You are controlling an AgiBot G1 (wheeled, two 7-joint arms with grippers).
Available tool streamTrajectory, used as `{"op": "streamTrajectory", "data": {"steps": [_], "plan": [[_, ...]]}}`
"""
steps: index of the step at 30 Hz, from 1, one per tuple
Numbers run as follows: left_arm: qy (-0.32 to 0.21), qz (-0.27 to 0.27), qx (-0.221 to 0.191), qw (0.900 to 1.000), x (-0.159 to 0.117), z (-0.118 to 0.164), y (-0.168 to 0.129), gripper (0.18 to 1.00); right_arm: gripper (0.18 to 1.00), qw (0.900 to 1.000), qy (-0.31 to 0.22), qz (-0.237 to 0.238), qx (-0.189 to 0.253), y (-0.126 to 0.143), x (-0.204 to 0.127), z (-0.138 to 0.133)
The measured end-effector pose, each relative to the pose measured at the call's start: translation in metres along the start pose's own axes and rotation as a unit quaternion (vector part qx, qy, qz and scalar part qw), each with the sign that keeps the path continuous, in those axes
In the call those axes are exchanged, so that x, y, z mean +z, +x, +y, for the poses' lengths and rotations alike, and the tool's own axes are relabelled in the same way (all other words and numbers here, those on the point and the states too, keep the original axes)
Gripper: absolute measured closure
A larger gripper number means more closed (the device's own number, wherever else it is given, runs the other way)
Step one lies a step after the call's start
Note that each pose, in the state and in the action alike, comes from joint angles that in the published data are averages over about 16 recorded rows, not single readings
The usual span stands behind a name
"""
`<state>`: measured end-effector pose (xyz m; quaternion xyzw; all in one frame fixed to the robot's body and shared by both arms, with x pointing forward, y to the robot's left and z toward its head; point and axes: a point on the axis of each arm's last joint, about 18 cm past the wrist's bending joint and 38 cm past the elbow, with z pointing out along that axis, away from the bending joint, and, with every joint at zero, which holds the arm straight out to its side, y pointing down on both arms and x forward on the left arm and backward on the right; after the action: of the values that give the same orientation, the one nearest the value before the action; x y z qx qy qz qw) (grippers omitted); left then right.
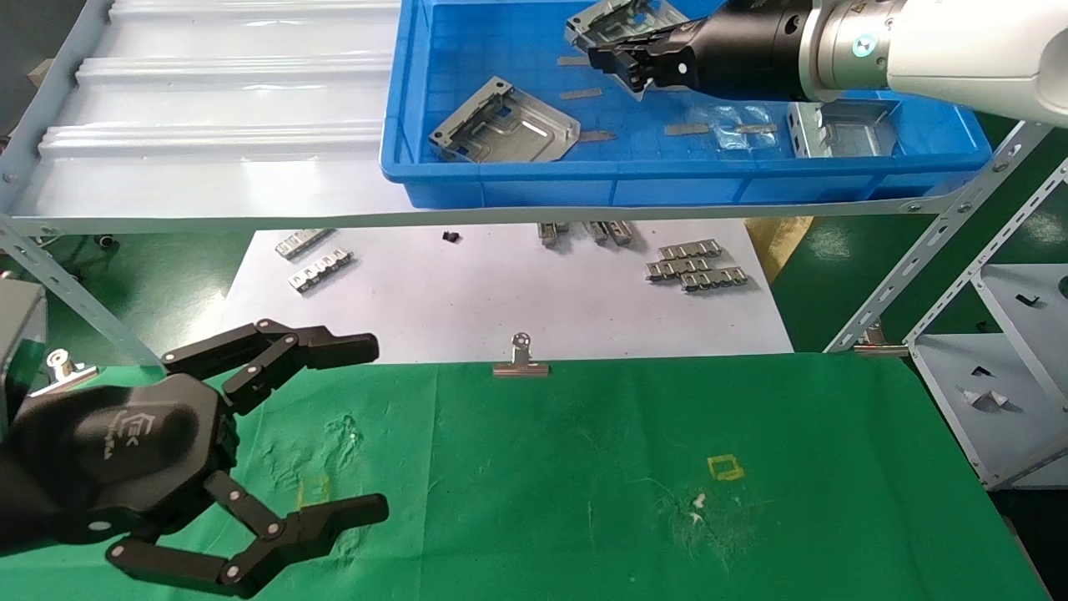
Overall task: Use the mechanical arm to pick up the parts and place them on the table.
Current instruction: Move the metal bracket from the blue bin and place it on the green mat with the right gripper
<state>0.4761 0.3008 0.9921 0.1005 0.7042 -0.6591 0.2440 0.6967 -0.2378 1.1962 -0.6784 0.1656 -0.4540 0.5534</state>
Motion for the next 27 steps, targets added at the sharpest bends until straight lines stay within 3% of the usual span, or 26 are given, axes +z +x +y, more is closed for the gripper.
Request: {"op": "streamTrajectory", "data": {"steps": [12,20,27], "plan": [[0.0,0.0,0.0,1.0,0.0,0.0,0.0,0.184,0.986,0.99,0.008,-0.102,-0.1,-0.017,-0.044,-0.014],[0.0,0.0,0.0,1.0,0.0,0.0,0.0,0.184,0.986,0.969,-0.005,-0.171,-0.18,-0.031,-0.082,-0.021],[0.0,0.0,0.0,1.0,0.0,0.0,0.0,0.184,0.986,0.946,-0.028,-0.204,-0.249,-0.037,-0.12,-0.017]]}}
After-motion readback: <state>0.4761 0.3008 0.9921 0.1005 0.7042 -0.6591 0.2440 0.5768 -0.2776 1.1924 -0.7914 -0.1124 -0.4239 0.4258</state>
